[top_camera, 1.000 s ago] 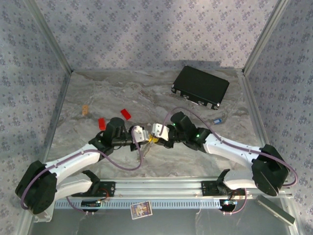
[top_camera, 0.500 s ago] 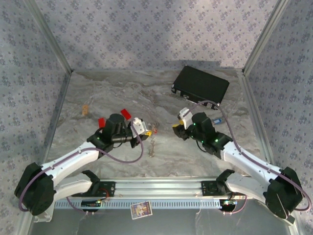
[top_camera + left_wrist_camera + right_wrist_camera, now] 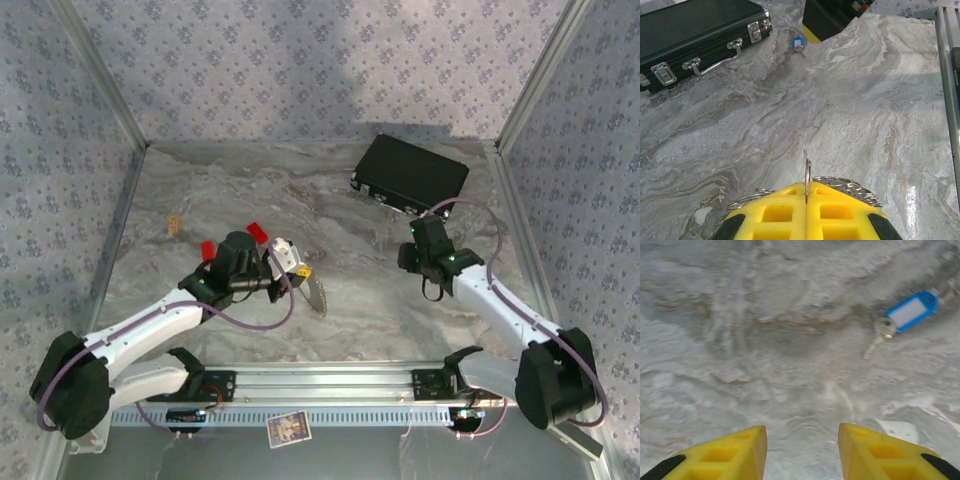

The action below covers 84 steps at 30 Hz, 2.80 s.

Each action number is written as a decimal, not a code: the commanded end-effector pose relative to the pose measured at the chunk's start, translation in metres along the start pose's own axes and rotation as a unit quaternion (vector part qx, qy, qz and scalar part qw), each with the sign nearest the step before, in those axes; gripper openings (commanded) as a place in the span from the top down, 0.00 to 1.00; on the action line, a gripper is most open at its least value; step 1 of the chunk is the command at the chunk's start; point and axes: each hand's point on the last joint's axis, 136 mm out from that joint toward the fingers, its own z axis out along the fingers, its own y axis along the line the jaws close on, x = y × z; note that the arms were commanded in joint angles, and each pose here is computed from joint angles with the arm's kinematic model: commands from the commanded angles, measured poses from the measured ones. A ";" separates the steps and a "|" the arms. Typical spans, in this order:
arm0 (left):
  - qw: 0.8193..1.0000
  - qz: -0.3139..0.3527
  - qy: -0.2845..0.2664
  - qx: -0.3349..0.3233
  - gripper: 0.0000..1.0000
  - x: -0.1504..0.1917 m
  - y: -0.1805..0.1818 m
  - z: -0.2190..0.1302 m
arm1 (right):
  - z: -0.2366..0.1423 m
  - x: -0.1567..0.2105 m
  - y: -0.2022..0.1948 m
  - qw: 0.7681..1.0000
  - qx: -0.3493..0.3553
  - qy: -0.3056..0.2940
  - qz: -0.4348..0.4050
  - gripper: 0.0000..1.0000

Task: Put the keys on the keyring

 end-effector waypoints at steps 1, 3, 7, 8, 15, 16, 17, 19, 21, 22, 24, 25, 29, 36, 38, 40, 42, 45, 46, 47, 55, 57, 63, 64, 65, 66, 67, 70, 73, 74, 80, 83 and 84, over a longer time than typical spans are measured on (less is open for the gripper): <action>0.999 0.026 -0.030 0.001 1.00 -0.025 0.001 -0.002 | 0.005 -0.001 -0.026 0.997 0.050 0.031 0.041 0.56; 0.999 0.029 -0.031 0.002 1.00 -0.027 0.000 -0.002 | 0.014 -0.005 -0.033 0.996 0.058 0.037 0.052 0.55; 0.999 0.036 -0.029 0.003 1.00 -0.027 -0.001 -0.002 | 0.032 -0.015 -0.042 0.994 0.077 0.044 0.056 0.55; 0.999 0.038 -0.029 0.004 1.00 -0.027 -0.001 -0.002 | 0.037 -0.016 -0.045 0.994 0.081 0.047 0.057 0.55; 0.998 0.050 -0.033 0.006 1.00 -0.031 -0.002 -0.003 | 0.062 -0.024 -0.063 0.989 0.124 0.071 0.046 0.61; 0.998 0.051 -0.034 0.007 1.00 -0.031 -0.002 -0.002 | 0.065 -0.024 -0.065 0.988 0.129 0.078 0.040 0.62; 0.998 0.053 -0.035 0.008 1.00 -0.032 -0.003 -0.002 | 0.068 -0.024 -0.067 0.987 0.132 0.084 0.035 0.62; 0.998 0.053 -0.035 0.010 1.00 -0.032 -0.003 -0.001 | 0.075 -0.024 -0.067 0.986 0.136 0.099 0.022 0.63; 0.998 0.054 -0.035 0.011 1.00 -0.033 -0.003 -0.001 | 0.080 -0.026 -0.065 0.985 0.136 0.108 0.013 0.64; 0.998 0.054 -0.035 0.011 1.00 -0.032 -0.003 0.000 | 0.083 -0.026 -0.065 0.984 0.136 0.112 0.010 0.64; 0.998 0.054 -0.035 0.011 1.00 -0.032 -0.002 0.000 | 0.085 -0.031 -0.068 0.983 0.148 0.110 0.002 0.65; 0.998 0.054 -0.034 0.012 1.00 -0.032 -0.003 0.000 | 0.086 -0.031 -0.068 0.982 0.153 0.113 -0.003 0.65; 0.998 0.055 -0.036 0.011 1.00 -0.032 -0.003 0.000 | 0.090 -0.032 -0.071 0.977 0.169 0.130 -0.014 0.70; 0.998 0.058 -0.038 0.012 1.00 -0.032 -0.003 0.001 | 0.090 -0.025 -0.075 0.969 0.193 0.149 -0.029 0.75; 0.997 0.059 -0.038 0.012 1.00 -0.032 -0.003 0.001 | 0.091 -0.023 -0.072 0.970 0.187 0.154 -0.030 0.74; 0.997 0.058 -0.038 0.013 1.00 -0.031 -0.004 0.001 | 0.092 -0.022 -0.071 0.969 0.187 0.159 -0.034 0.74; 0.997 0.059 -0.040 0.014 1.00 -0.032 -0.004 0.001 | 0.091 -0.022 -0.072 0.968 0.191 0.160 -0.037 0.75; 0.997 0.059 -0.040 0.015 1.00 -0.032 -0.004 0.002 | 0.091 -0.023 -0.073 0.967 0.194 0.161 -0.041 0.79; 0.997 0.059 -0.040 0.015 1.00 -0.033 -0.004 0.001 | 0.091 -0.023 -0.073 0.966 0.195 0.161 -0.043 0.80; 0.997 0.059 -0.039 0.016 1.00 -0.031 -0.004 0.002 | 0.091 -0.023 -0.072 0.966 0.196 0.161 -0.045 0.80; 0.997 0.060 -0.043 0.021 1.00 -0.033 -0.006 0.002 | 0.092 -0.027 -0.072 0.964 0.201 0.161 -0.061 0.75; 0.997 0.060 -0.043 0.022 1.00 -0.033 -0.006 0.002 | 0.094 -0.027 -0.071 0.964 0.201 0.163 -0.065 0.75; 0.997 0.061 -0.044 0.024 1.00 -0.034 -0.007 0.002 | 0.097 -0.028 -0.071 0.963 0.202 0.165 -0.071 0.80; 0.997 0.060 -0.043 0.024 1.00 -0.033 -0.007 0.002 | 0.096 -0.029 -0.071 0.963 0.203 0.164 -0.072 0.81; 0.997 0.061 -0.043 0.024 1.00 -0.033 -0.007 0.002 | 0.096 -0.030 -0.072 0.962 0.206 0.163 -0.072 0.82; 0.997 0.061 -0.044 0.024 1.00 -0.033 -0.007 0.002 | 0.096 -0.030 -0.071 0.962 0.206 0.162 -0.074 0.83; 0.997 0.061 -0.044 0.024 1.00 -0.033 -0.007 0.002 | 0.096 -0.030 -0.072 0.962 0.208 0.162 -0.075 0.84; 0.997 0.064 -0.044 0.022 1.00 -0.034 -0.006 0.002 | 0.097 -0.031 -0.071 0.961 0.210 0.160 -0.078 0.86; 0.997 0.066 -0.042 0.020 1.00 -0.033 -0.005 0.002 | 0.096 -0.029 -0.071 0.959 0.217 0.161 -0.086 0.91; 0.997 0.067 -0.041 0.021 1.00 -0.033 -0.006 0.001 | 0.096 -0.030 -0.071 0.959 0.219 0.159 -0.087 0.92; 0.997 0.069 -0.040 0.019 1.00 -0.033 -0.005 0.001 | 0.086 -0.037 -0.062 0.960 0.219 0.141 -0.107 0.96; 0.997 0.069 -0.039 0.018 1.00 -0.033 -0.005 0.001 | 0.078 -0.041 -0.048 0.963 0.203 0.129 -0.118 0.99; 0.997 0.068 -0.039 0.016 1.00 -0.033 -0.004 0.001 | 0.075 -0.043 -0.043 0.965 0.195 0.123 -0.121 1.00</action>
